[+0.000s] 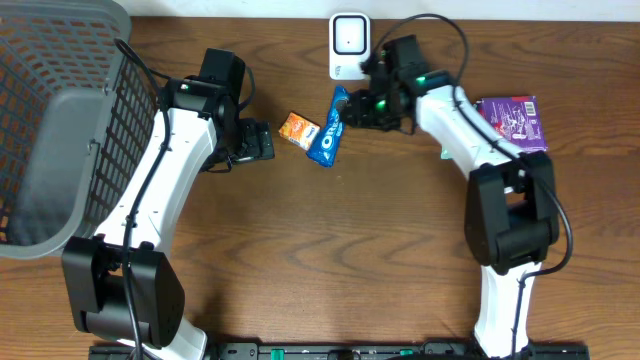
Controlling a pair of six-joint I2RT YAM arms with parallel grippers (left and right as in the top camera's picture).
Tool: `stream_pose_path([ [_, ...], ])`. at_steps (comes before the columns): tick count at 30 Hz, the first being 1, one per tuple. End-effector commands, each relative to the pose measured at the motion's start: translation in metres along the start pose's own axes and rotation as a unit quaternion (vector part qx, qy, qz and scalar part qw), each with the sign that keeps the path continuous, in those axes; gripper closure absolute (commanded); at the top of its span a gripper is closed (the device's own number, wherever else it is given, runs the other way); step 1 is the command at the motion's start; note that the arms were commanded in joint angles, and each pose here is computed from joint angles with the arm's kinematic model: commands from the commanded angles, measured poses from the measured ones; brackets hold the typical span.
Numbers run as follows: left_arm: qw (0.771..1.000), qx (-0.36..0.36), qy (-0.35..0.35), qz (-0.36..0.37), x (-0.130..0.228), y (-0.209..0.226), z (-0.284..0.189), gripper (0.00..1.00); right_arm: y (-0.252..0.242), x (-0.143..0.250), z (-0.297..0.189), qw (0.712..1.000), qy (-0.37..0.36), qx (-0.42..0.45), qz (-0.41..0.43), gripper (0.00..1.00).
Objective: Scan the item barcode
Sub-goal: 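Grasp the blue Oreo pack with the right gripper and carry it past the scanner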
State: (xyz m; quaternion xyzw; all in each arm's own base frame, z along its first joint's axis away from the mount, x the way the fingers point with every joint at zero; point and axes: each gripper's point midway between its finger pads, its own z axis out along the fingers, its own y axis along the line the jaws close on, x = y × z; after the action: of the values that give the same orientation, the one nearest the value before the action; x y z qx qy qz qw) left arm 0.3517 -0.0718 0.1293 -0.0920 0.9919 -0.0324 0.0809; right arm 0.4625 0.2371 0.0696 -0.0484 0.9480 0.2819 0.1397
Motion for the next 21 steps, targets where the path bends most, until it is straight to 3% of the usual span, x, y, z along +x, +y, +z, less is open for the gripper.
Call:
stream_pose_path([
  [1,1.000,-0.006,-0.002,0.006,0.000,0.003,-0.001,0.02,-0.004,0.015,0.025,0.997,0.008,0.051,0.062,0.53],
  [11,1.000,-0.006,-0.002,0.006,0.000,0.003,-0.001,0.02,-0.035,0.032,0.070,0.989,0.030,0.080,0.121,0.53],
  [13,1.000,-0.006,-0.002,0.006,0.000,0.003,-0.001,0.02,-0.041,0.035,0.080,0.989,0.034,0.082,0.120,0.62],
  [16,1.000,-0.006,-0.003,0.006,0.000,0.003,-0.001,0.02,-0.051,0.036,0.083,0.990,0.034,0.097,0.096,0.99],
  [21,1.000,-0.006,-0.002,0.006,0.000,0.003,-0.001,0.02,-0.053,0.014,0.050,0.991,0.001,0.128,0.051,0.99],
])
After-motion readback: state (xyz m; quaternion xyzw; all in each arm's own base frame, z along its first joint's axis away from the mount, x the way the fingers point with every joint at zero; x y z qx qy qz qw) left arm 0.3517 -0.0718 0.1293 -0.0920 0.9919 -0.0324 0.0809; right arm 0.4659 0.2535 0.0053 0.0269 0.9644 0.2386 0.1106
